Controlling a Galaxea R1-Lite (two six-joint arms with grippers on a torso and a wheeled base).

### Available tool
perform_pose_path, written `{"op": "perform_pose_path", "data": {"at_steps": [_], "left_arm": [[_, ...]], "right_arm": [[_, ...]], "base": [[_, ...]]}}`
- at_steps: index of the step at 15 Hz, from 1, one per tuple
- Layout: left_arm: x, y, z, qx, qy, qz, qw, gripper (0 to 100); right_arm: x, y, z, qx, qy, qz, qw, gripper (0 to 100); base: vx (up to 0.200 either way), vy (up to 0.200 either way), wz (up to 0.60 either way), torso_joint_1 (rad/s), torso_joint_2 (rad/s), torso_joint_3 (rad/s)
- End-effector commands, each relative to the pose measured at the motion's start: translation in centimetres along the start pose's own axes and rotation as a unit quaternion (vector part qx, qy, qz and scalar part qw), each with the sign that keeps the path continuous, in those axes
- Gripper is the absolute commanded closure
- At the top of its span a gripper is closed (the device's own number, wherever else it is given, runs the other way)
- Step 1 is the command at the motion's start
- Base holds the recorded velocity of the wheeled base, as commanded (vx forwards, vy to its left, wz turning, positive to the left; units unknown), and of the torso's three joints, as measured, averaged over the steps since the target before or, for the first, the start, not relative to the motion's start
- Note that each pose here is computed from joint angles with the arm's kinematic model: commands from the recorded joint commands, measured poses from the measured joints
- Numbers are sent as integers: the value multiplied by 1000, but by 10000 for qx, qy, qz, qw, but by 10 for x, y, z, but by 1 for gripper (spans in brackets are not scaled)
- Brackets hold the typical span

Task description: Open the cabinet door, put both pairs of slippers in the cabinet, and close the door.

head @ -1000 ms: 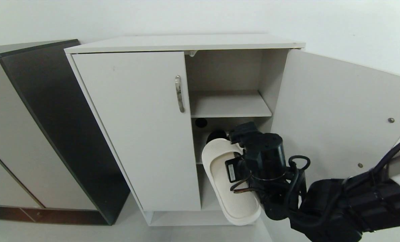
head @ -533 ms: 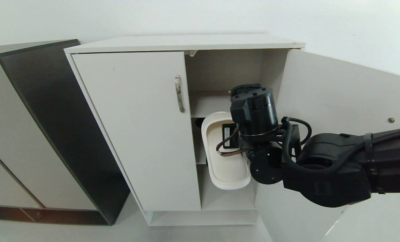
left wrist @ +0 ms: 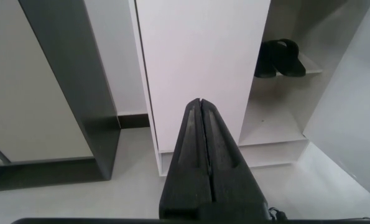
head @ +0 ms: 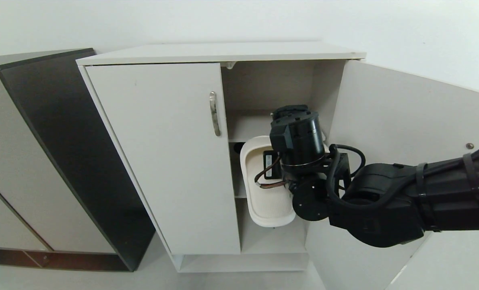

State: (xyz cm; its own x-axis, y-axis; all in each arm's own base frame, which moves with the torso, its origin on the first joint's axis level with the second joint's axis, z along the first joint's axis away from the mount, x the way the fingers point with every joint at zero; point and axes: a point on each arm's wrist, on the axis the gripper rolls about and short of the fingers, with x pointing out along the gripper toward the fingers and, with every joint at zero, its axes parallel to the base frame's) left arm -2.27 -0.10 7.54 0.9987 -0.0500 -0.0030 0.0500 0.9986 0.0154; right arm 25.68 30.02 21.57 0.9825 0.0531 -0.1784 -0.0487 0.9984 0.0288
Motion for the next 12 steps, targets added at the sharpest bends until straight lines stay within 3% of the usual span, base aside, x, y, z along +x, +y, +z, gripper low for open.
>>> {"op": "perform_pose_path", "data": {"at_steps": [1,8,12], "left_arm": [[0,0,0,-1,8,-3,10000,100],[0,0,0,6,8,-3,10000,100],[0,0,0,-1,8,-3,10000,100]], "right_arm": [[2,2,-4,-40,35,-8,10000,100],[1,1,0,9,-55,13,10000,100],[11,-1,-7,-60,-1,4,10000,100]], "base": [[200,0,0,-17,2,12],[200,0,0,2,4,0],[0,0,0,0,0,0]]}}
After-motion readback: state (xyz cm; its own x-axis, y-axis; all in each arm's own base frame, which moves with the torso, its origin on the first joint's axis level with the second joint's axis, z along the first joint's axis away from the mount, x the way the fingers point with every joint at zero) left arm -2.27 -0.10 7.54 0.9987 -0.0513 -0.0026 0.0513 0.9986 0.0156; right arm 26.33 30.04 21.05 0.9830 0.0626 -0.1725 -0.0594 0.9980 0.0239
